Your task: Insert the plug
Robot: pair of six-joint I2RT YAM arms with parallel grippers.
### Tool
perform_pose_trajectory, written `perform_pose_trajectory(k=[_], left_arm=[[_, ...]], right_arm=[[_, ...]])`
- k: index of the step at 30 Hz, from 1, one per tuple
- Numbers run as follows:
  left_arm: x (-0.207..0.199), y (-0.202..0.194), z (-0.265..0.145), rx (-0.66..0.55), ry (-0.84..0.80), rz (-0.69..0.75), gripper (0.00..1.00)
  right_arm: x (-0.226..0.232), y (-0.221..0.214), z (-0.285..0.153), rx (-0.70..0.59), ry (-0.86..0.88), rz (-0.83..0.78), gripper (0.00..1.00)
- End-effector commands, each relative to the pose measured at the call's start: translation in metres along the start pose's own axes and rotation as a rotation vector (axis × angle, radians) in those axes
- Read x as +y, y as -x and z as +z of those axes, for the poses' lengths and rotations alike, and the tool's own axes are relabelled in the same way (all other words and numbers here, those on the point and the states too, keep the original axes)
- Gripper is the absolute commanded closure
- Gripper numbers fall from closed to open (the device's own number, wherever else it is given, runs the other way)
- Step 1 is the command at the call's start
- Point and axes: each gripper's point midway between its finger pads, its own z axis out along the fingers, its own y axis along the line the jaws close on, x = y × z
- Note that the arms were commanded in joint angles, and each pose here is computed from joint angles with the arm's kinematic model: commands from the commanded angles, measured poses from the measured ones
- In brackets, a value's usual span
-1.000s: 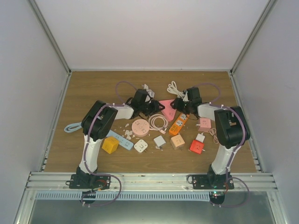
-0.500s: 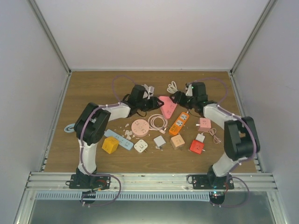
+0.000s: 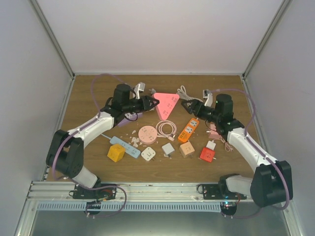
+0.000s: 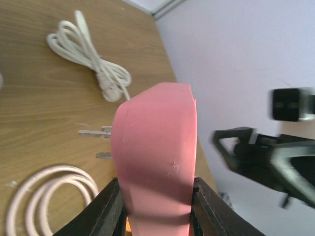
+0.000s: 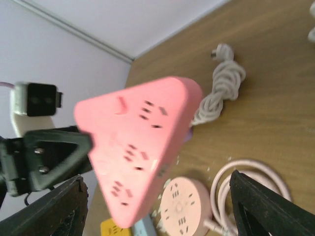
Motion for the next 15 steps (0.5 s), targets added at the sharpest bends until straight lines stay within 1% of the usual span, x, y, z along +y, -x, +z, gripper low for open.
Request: perform_pose_trajectory(k=[1,3,6,10,12,15], left_arm=[[-0.05,-0.008,-0.033,0.031,-0.148,-0.023,0.87],[-0.066,-0.011,-0.046,0.041,-0.189,-0.041,0.87],[-0.084,-0.016,-0.063,0.05,-0.234,-0.06,0.87],[-0.103,-0.02,-0.083,0.046,-0.282,-0.057,0.87],[-0.109,-0.021,-0.09,0.043,-0.303,-0.054,0.87],[-0.116,-0.02,-0.099,0.034,-0.332,-0.051,0.87]], right_arm=[[0.027,-0.02,-0.008,0.045,0.151,0.053,0.2],[0.044,-0.029,-0.008,0.081,0.218,0.023,0.17],[0.064,-0.038,-0.006,0.137,0.308,0.0,0.17],[0.089,-0.042,-0.011,0.147,0.41,0.004,0.18],[0.106,-0.043,-0.017,0.141,0.479,0.0,0.21],[0.127,-0.046,-0.024,0.147,0.57,0.006,0.29]])
